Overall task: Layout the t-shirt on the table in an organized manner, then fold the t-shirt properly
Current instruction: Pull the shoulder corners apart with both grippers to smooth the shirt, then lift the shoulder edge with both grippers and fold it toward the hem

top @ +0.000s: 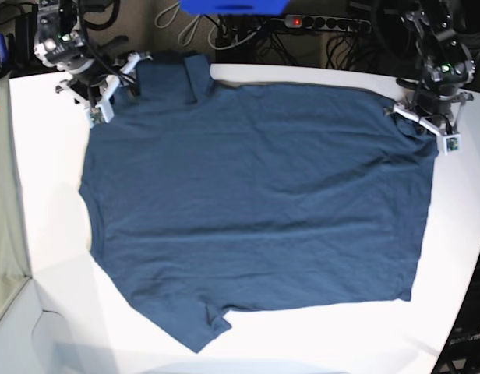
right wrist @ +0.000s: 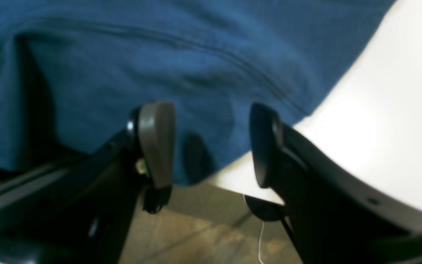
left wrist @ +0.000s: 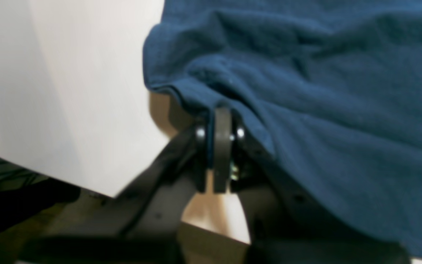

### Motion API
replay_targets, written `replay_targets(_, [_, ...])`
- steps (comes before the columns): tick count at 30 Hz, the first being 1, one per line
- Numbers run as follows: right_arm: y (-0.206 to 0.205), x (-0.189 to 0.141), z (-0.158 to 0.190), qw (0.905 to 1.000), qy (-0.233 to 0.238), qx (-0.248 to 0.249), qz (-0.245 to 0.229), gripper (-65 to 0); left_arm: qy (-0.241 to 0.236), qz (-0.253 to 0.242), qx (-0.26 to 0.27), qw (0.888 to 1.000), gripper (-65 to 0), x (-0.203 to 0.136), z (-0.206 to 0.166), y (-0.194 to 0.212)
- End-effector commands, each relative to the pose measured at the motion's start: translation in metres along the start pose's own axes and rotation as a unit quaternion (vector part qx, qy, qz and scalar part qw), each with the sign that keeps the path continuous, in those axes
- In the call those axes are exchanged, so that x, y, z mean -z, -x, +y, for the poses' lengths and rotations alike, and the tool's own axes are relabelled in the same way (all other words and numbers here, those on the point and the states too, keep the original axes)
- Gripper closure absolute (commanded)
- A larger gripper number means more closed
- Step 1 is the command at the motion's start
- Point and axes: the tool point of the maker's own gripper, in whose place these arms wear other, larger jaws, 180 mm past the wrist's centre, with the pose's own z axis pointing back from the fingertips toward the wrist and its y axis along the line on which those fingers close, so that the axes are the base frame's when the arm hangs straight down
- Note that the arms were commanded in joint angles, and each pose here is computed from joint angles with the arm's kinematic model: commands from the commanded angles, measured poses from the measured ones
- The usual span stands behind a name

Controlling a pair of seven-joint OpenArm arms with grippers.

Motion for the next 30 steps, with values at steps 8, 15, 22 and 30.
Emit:
replay_targets(8, [-0.007,-0.002,-0.003,0.9999,0.002,-0.006,-0.014,-33.6,-0.005,-0.027,0.006,1.000,0.0,-0.005,0.004,-0.017])
replay_targets(15, [0.011,0.012,-0.011,0.9998,0.004,0.009,0.015,-33.3,-0.005,-0.026,0.006,1.000,0.0,-0.005,0.004,-0.016])
replay_targets(22, [0.016,0.014,-0.008,0.9997,0.001,0.009,0.022,-29.6,-0.017,-0.028,-0.002,0.999,0.0,-0.007,0.014,-0.017])
replay_targets(30, [0.014,0.014,-0.008,0.9998,0.001,0.009,0.020,0.0,-0.023,-0.028,-0.004,0.999,0.0,-0.008,0.019,-0.016])
